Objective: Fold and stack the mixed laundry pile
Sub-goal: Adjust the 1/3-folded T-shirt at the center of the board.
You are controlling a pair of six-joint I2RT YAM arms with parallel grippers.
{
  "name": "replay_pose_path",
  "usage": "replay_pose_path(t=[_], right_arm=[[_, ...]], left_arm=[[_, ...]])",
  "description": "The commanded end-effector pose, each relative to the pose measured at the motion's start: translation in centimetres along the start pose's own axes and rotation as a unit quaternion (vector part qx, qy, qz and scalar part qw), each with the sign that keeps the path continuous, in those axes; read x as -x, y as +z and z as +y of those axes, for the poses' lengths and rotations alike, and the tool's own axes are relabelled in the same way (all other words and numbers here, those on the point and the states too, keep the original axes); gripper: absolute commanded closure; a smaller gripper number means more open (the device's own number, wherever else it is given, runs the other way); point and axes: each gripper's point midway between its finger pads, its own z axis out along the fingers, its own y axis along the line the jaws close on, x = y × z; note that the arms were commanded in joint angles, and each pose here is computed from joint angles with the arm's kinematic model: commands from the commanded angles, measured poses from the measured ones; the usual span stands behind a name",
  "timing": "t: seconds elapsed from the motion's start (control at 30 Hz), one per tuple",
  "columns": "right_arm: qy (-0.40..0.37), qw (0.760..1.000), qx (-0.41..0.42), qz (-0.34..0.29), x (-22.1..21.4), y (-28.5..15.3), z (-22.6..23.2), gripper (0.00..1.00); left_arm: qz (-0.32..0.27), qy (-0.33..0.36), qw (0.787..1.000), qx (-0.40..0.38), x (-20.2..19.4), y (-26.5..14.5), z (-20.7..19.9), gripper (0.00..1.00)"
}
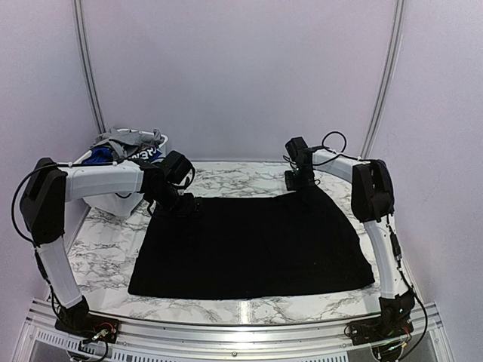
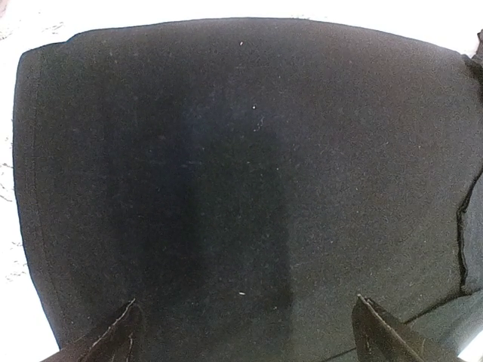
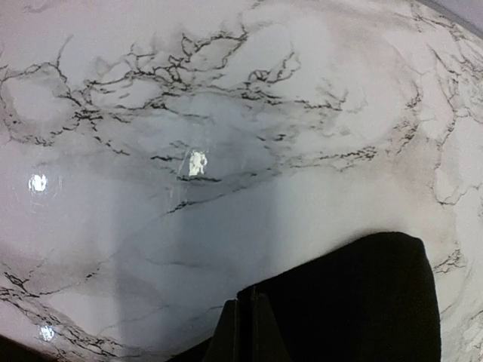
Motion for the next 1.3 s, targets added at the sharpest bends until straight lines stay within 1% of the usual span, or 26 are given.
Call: replay_pose_path(t=[0.0, 0.1, 0.2, 0.23, 0.33, 0.4, 0.53, 0.57, 0.63, 0.67, 0.7, 0.83, 0.93, 1.0, 1.07, 1.13, 1.27], right_arm=[[0.060, 0.995, 0.040, -0.073, 5.4, -4.2, -1.7, 1.00], [0.130, 0.982, 0.092, -0.099, 7.1, -5.7, -3.6, 1.00], [0.219, 0.956, 0.151, -0.122, 8.0, -6.6, -6.5, 1.00], [0.247, 0.947, 0.160, -0.129, 8.2, -6.5, -7.9, 1.00], [0.311, 0.923, 0.191, -0.122, 7.6, -5.1, -10.9, 1.00], [0.338, 0.914, 0.196, -0.108, 6.8, -3.7, -12.0, 1.00], [0.371, 0.900, 0.206, -0.098, 5.7, -2.4, -12.7, 0.99], [0.374, 0.898, 0.212, -0.096, 5.7, -2.3, -12.6, 0.91], [0.371, 0.894, 0.229, -0.100, 5.8, -2.6, -12.1, 0.69], [0.365, 0.893, 0.241, -0.103, 6.1, -3.0, -11.8, 0.62], [0.359, 0.893, 0.250, -0.104, 6.2, -3.3, -11.5, 0.58], [0.328, 0.900, 0.269, -0.103, 6.1, -5.3, -10.9, 0.57], [0.291, 0.917, 0.253, -0.103, 4.9, -6.5, -11.0, 0.55], [0.269, 0.929, 0.238, -0.087, 3.6, -6.3, -11.0, 0.54], [0.256, 0.936, 0.232, -0.062, 1.9, -5.7, -10.7, 0.53], [0.253, 0.936, 0.242, -0.036, 0.2, -5.1, -10.0, 0.54], [0.247, 0.927, 0.281, 0.007, -2.7, -4.3, -7.2, 0.54]], left_arm=[[0.010, -0.003, 1.000, 0.006, 0.0, 0.3, 0.2, 0.01], [0.010, -0.007, 1.000, 0.005, 0.2, 0.4, 0.3, 0.01], [0.011, -0.014, 1.000, 0.006, 0.3, 0.5, 0.6, 0.01], [0.010, -0.015, 1.000, 0.007, 0.3, 0.5, 0.6, 0.01], [0.011, -0.022, 1.000, 0.008, 0.5, 0.6, 0.9, 0.01], [0.009, -0.029, 0.999, 0.010, 0.8, 0.6, 1.3, 0.01], [0.007, -0.041, 0.999, 0.015, 1.1, 0.7, 1.9, 0.01], [0.006, -0.043, 0.999, 0.016, 1.2, 0.7, 2.1, 0.01], [0.004, -0.046, 0.999, 0.017, 1.4, 0.7, 2.3, 0.01], [0.005, -0.047, 0.999, 0.018, 1.4, 0.8, 2.5, 0.01], [0.004, -0.047, 0.999, 0.019, 1.5, 0.7, 2.6, 0.01], [-0.003, -0.054, 0.998, 0.024, 2.1, 0.6, 3.3, 0.01], [-0.009, -0.054, 0.998, 0.026, 3.0, 0.8, 3.7, 0.01], [-0.008, -0.050, 0.998, 0.027, 3.6, 1.2, 3.9, 0.01], [-0.007, -0.040, 0.999, 0.025, 4.1, 1.7, 3.9, 0.01], [-0.005, -0.025, 0.999, 0.025, 4.6, 2.2, 3.9, 0.01], [0.004, -0.015, 1.000, 0.022, 5.0, 3.5, 3.7, 0.01]])
